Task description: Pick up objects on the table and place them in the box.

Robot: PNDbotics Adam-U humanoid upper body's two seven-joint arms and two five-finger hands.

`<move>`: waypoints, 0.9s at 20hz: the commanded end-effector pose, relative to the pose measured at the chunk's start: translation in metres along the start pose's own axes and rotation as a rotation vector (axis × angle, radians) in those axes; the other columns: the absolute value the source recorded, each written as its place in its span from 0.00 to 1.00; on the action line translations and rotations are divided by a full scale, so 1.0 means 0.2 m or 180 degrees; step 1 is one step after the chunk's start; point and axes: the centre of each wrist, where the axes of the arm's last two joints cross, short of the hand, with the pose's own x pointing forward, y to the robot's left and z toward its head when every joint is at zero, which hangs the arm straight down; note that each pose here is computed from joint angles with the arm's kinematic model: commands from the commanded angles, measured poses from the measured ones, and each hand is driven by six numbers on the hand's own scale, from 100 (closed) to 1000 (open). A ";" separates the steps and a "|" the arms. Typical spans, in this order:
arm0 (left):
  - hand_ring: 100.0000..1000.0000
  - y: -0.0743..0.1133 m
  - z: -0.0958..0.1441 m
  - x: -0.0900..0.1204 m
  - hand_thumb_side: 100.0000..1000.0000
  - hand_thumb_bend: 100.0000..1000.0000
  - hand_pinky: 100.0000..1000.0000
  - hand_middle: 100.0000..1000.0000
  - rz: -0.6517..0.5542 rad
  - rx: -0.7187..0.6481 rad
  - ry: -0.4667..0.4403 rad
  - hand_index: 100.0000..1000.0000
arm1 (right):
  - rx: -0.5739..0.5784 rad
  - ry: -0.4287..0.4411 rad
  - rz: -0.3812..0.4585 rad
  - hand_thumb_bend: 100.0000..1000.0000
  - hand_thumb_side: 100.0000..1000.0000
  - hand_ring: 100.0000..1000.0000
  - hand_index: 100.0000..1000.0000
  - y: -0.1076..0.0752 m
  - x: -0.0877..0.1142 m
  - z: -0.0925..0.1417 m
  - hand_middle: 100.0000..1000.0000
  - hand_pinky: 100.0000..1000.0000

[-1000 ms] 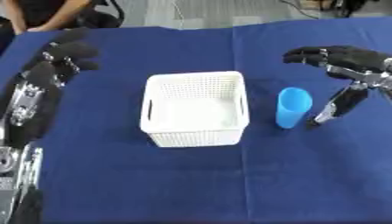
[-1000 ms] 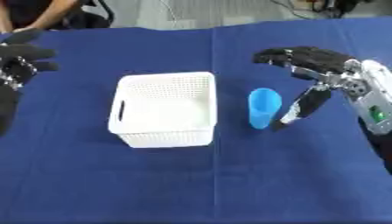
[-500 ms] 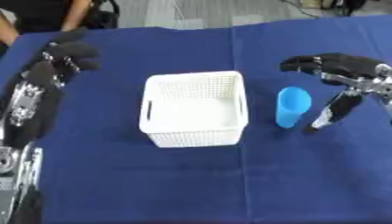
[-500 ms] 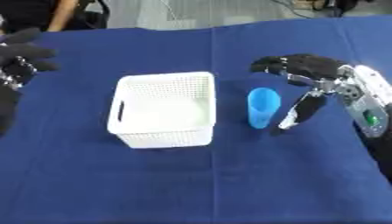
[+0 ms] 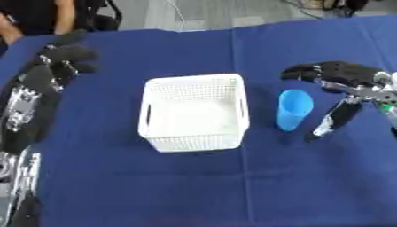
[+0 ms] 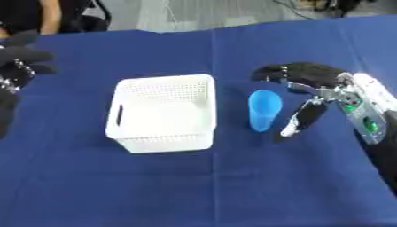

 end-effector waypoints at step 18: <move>0.80 0.02 -0.05 0.04 0.94 0.84 0.75 0.94 -0.0053 -0.0089 -0.0137 0.83 | 0.0175 0.0160 -0.0102 0.89 0.43 0.84 0.98 0.12 -0.07 0.01 0.93 0.76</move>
